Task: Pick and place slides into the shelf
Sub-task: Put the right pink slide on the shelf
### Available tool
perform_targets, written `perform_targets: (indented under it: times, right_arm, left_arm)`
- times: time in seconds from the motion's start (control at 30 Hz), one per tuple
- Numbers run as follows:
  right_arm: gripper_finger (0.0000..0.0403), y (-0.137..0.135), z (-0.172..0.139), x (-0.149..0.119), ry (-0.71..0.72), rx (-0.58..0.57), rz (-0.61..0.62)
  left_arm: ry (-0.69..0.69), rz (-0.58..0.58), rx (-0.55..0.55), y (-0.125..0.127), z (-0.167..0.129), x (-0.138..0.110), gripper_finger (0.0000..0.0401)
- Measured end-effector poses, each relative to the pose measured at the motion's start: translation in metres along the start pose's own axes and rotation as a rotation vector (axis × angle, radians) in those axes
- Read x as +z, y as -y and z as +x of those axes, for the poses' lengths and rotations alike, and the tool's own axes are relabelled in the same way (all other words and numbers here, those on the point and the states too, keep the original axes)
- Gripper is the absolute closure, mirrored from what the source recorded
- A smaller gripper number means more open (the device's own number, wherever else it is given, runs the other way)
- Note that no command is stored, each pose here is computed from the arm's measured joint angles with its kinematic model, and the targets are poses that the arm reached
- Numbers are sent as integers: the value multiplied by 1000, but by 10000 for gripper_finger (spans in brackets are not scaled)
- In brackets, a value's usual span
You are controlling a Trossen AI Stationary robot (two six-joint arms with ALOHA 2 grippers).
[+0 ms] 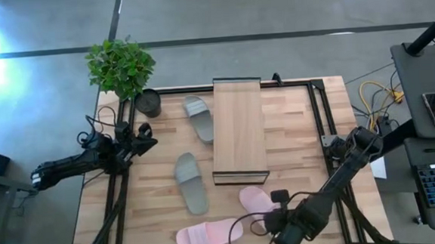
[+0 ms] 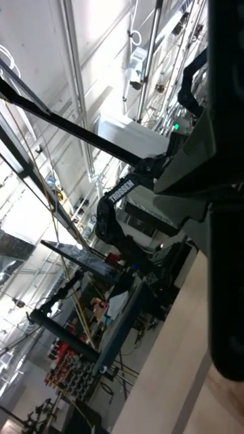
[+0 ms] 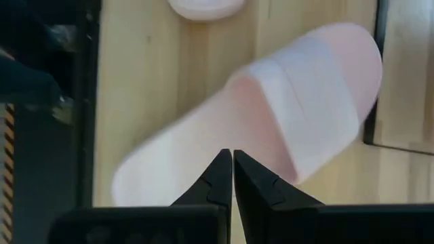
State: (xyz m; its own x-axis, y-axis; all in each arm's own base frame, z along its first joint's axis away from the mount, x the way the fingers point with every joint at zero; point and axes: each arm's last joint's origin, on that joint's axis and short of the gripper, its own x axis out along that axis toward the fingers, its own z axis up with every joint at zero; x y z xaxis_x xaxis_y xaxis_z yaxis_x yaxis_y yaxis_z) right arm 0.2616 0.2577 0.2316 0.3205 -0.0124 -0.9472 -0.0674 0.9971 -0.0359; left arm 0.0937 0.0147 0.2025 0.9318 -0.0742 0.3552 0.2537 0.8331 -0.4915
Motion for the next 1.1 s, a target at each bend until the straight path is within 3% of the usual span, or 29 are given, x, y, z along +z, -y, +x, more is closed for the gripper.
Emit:
perform_targets:
  times: [0.37, 0.83, 1.0, 1.1]
  right_arm:
    - [387, 6, 17, -10, -53, -28, -82]
    - [241, 6, 16, -7, -6, -66, -99]
    - [219, 0, 14, -13, -3, -61, -133]
    - [218, -3, 14, -18, 28, -121, -204]
  left_arm:
    - [-2, 33, 11, -1, 1, -1, 401]
    - [-11, 28, 27, -3, 2, -2, 401]
    - [-27, 22, 42, -4, 3, -3, 401]
    - [-35, 18, 48, -5, 4, -4, 401]
